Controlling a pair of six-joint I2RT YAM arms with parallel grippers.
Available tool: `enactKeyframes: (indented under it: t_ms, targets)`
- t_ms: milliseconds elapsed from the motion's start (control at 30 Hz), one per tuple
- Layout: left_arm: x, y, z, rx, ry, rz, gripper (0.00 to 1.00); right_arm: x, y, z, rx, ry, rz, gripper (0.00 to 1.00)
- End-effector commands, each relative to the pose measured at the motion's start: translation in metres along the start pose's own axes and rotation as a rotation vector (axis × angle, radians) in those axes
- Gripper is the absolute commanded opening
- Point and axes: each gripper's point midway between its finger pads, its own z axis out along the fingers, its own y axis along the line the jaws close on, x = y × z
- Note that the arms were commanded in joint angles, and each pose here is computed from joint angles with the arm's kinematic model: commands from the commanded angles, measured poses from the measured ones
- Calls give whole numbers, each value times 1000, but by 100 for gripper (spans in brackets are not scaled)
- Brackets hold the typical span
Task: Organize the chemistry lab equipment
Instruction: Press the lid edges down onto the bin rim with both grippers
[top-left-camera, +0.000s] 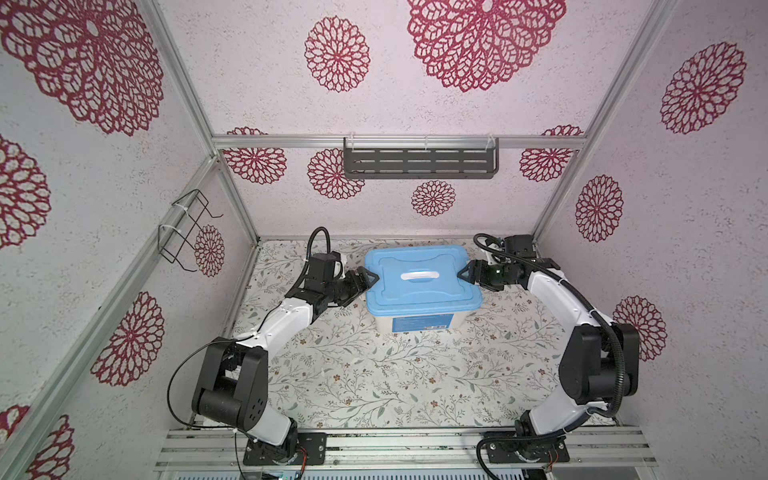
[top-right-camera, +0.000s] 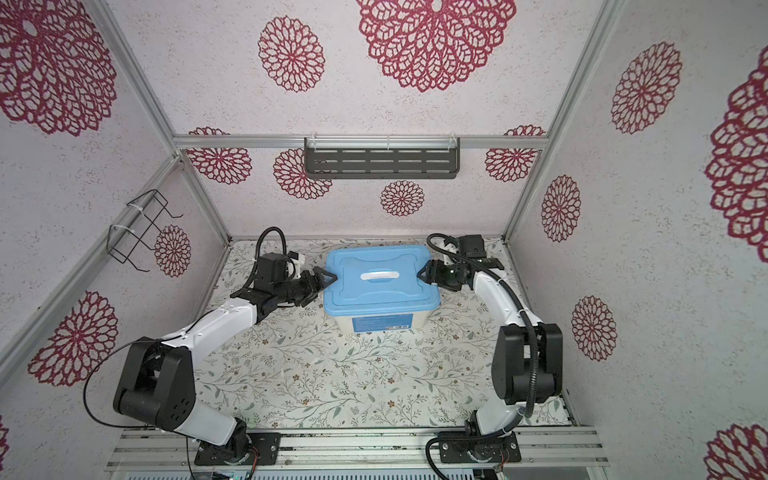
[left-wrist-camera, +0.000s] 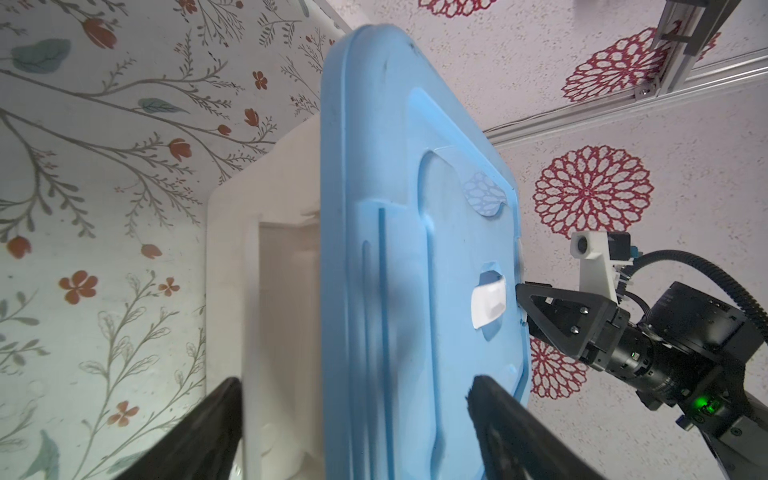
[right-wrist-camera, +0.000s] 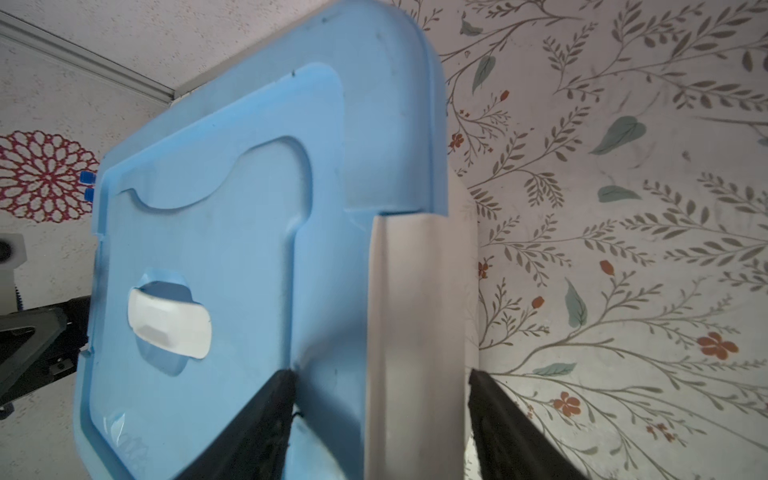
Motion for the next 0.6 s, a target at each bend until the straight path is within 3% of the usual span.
enactKeyframes:
  t_ms: [0,300,567]
  targets:
    - [-10,-21,-1,65,-28,26,87,2,31,-13,-103,-16,-38,70]
    - [-10,-13,-9,-31,-33,41,74,4,23,-13,-51,-14,-41,68]
    - [-4,-7,-12,-101,6,103,55,17,25,-12,-57,5,-67,69]
